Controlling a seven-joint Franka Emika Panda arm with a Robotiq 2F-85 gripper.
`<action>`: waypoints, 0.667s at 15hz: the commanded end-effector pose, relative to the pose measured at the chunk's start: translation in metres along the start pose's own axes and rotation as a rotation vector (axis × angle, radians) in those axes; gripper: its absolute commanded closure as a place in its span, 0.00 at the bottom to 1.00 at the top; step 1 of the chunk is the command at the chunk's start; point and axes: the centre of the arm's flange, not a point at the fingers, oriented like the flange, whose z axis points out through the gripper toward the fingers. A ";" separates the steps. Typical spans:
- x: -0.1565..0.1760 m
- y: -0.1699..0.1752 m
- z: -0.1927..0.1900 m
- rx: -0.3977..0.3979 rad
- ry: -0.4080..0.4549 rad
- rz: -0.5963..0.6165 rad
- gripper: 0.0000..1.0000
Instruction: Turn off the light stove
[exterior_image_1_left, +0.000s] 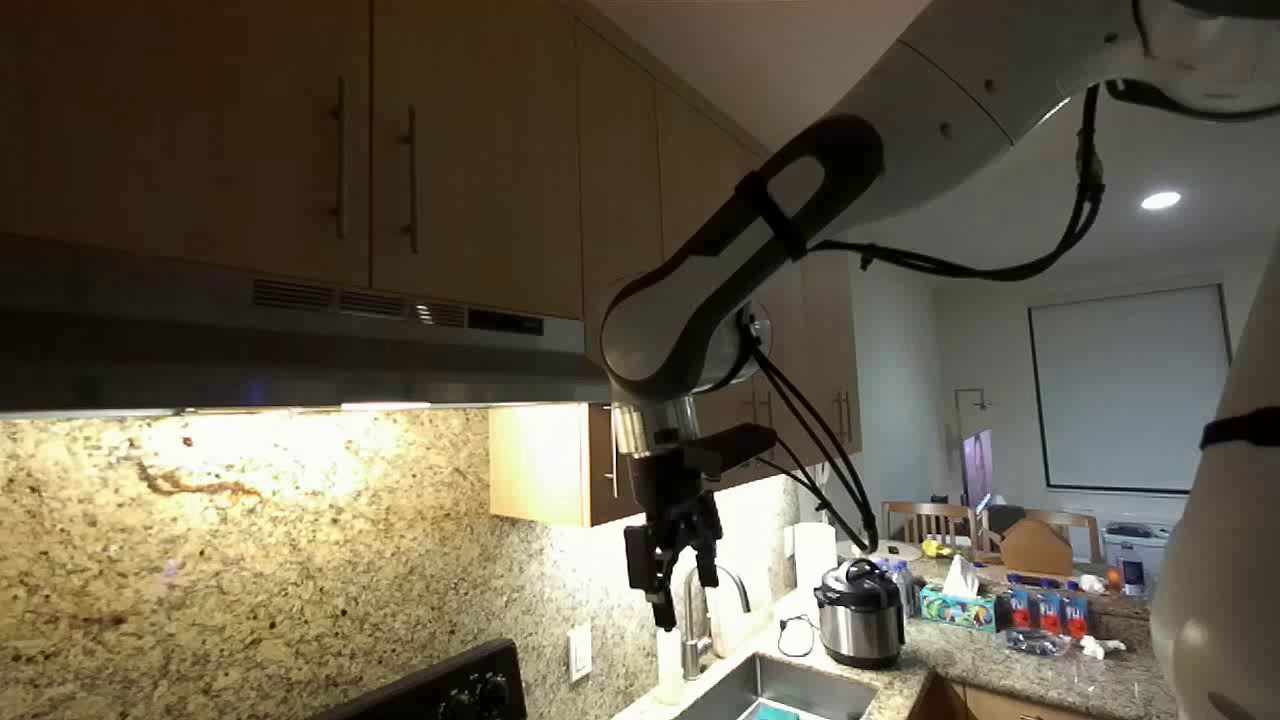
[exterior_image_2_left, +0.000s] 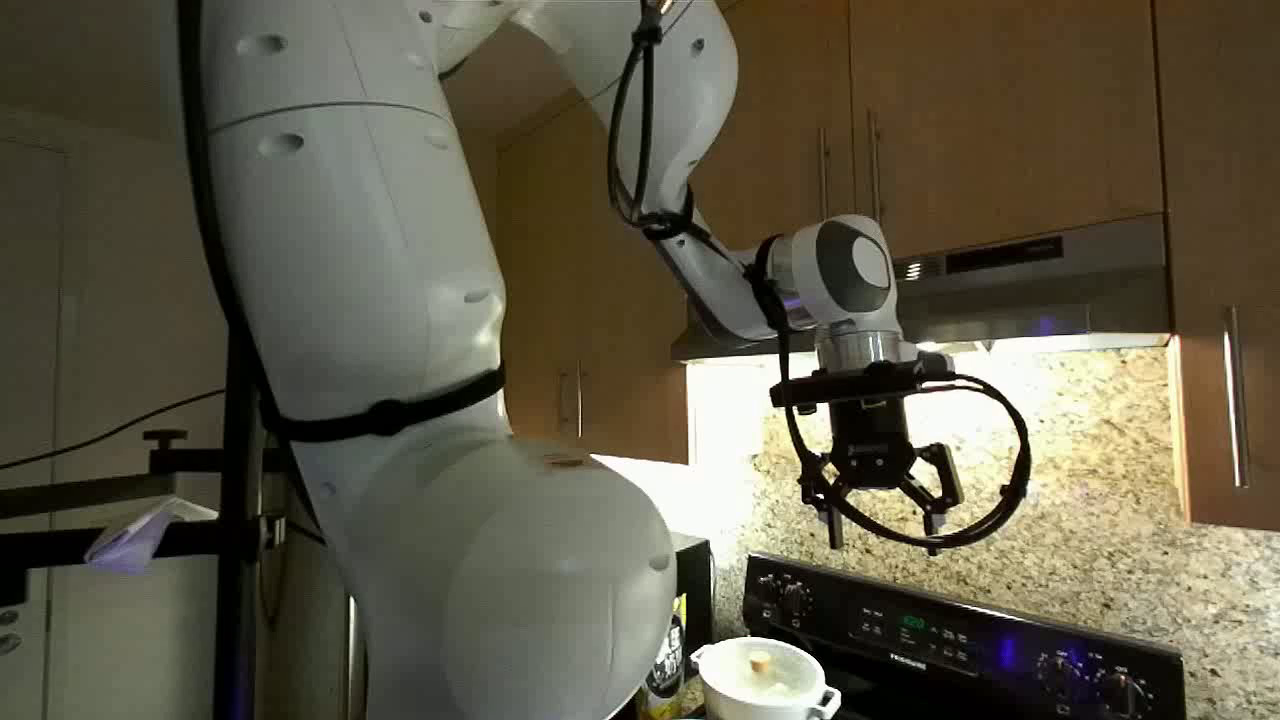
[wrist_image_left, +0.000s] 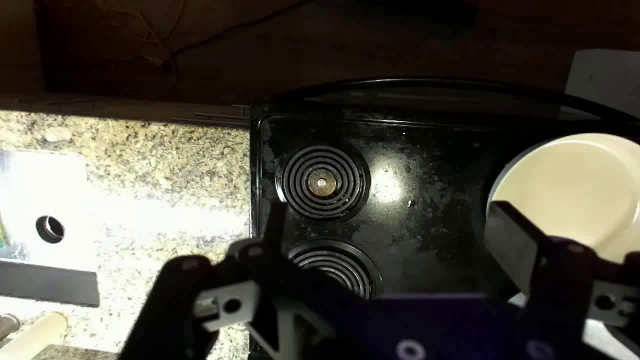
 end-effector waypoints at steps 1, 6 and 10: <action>0.000 0.000 0.000 0.000 0.000 0.000 0.00; 0.001 0.000 0.001 -0.007 0.017 0.009 0.00; 0.007 -0.002 0.000 0.005 0.094 0.070 0.00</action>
